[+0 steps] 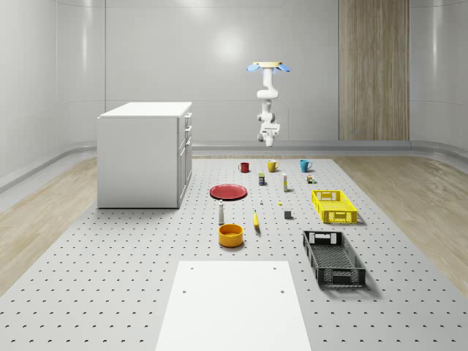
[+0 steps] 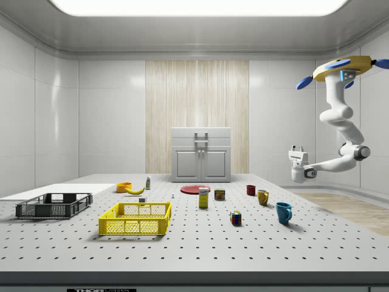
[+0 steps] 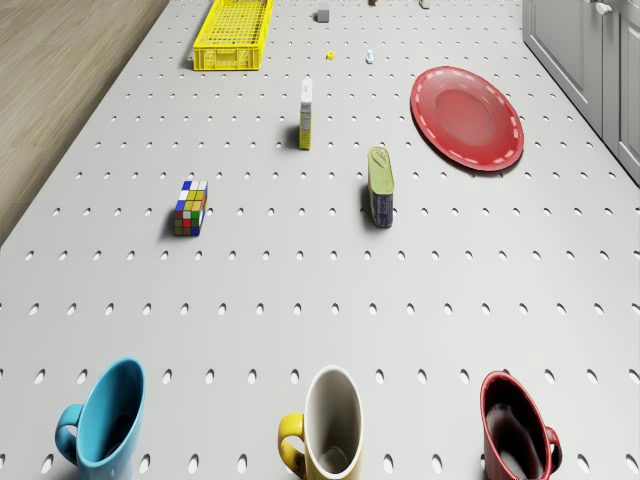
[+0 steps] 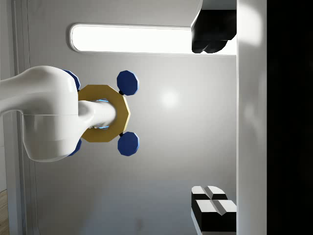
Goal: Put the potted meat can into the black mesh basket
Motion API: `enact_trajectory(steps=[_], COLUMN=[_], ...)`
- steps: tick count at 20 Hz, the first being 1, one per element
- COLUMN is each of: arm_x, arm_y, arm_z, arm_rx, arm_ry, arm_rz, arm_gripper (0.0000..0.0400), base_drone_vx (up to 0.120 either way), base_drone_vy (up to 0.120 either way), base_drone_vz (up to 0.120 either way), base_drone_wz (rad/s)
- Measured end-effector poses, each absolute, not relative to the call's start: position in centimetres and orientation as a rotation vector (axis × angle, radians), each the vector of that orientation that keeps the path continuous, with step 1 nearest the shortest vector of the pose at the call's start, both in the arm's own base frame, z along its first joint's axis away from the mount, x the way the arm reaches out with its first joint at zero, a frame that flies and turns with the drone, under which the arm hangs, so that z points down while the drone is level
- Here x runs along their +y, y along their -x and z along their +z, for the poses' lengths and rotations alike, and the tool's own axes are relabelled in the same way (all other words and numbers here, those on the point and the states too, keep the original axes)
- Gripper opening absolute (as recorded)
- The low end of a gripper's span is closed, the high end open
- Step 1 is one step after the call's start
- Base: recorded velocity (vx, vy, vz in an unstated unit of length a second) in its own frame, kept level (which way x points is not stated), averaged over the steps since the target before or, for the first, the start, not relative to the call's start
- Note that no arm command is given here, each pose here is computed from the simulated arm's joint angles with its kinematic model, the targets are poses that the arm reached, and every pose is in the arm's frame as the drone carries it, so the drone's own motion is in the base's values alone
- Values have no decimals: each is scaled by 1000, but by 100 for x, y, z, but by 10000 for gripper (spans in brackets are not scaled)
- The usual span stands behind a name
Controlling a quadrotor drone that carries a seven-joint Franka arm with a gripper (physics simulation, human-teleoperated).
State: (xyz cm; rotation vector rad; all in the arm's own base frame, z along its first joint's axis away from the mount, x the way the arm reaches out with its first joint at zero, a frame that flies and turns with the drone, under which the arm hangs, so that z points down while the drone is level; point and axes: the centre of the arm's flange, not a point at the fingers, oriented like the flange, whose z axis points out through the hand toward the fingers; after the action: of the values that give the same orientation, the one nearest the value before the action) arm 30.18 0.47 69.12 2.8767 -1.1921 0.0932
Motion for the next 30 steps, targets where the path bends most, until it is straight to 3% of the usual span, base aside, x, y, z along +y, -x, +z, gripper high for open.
enact_trajectory(steps=[11, 16, 19, 22, 26, 30], arm_x=[295, 626, 868, 987, 781, 446], arm_y=[-3012, -3014, -3023, -3038, -3059, -3068], arm_z=[6867, 6687, 6389, 5914, 5312, 5030], arm_rx=[-1102, -962, -816, -627, -374, -198], arm_ry=[-2654, -2310, -1952, -1487, -868, -446], arm_rz=[238, 405, 535, 657, 752, 781], arm_gripper=[400, 400, 400, 400, 400, 400], base_drone_vx=[120, 120, 120, 120, 120, 120], base_drone_vy=[-120, -120, -120, -120, -60, 0], base_drone_vz=[0, 0, 0, 0, 0, -20], base_drone_wz=[0, 0, 0, 0, 0, 0])
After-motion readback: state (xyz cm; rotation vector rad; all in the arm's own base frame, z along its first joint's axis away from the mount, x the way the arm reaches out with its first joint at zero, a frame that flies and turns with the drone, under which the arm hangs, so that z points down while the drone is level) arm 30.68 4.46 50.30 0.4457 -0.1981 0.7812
